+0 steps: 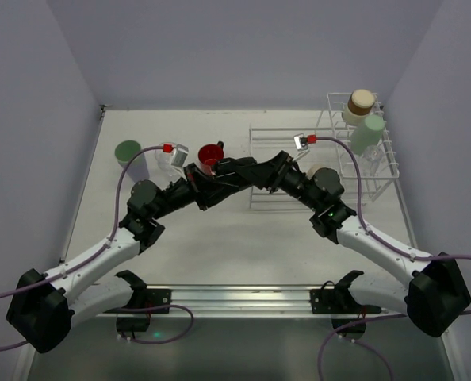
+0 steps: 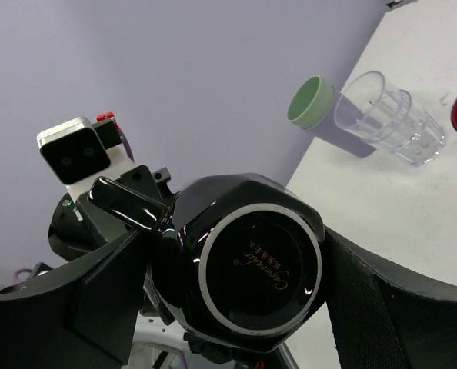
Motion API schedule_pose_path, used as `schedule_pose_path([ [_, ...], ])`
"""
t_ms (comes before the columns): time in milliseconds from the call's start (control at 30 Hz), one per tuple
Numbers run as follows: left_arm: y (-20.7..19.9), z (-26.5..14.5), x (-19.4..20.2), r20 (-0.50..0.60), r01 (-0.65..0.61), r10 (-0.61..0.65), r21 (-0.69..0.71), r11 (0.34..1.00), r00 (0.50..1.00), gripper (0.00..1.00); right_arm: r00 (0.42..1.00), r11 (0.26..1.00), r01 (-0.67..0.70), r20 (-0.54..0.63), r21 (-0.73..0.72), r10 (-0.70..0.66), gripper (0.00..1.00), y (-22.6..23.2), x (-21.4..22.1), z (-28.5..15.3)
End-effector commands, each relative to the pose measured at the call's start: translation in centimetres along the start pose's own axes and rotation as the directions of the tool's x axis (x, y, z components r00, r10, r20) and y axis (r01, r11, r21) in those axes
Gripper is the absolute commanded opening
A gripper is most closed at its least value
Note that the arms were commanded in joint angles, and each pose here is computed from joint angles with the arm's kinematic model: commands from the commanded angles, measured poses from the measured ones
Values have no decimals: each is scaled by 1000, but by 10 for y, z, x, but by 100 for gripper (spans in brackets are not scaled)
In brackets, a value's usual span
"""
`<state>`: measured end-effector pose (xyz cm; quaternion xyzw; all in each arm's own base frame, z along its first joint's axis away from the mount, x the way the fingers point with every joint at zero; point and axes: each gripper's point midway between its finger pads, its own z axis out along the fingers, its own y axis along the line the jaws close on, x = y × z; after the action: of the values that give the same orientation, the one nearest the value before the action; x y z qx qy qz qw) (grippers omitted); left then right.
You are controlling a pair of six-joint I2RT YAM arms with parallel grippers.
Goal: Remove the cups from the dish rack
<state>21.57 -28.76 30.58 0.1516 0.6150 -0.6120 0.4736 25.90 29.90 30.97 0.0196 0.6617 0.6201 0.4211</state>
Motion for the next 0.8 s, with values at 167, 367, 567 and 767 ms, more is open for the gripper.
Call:
schedule_pose_path([
  [167,7,-21,-23,41,-179,189,-174,968,981,0,997,992,62,-43,-111,-67,99,32,4,-1],
  [367,44,-81,-24,-109,-245,222,-537,807,969,0,986,991,130,-107,2,-129,99,-7,25,-12],
  [567,75,-160,-16,-271,-294,122,-807,512,955,0,972,975,194,-159,112,-175,99,-39,39,-29],
  [767,111,-180,-6,-333,-315,-2,-893,320,943,0,954,951,272,-171,148,-247,99,-40,36,-50],
])
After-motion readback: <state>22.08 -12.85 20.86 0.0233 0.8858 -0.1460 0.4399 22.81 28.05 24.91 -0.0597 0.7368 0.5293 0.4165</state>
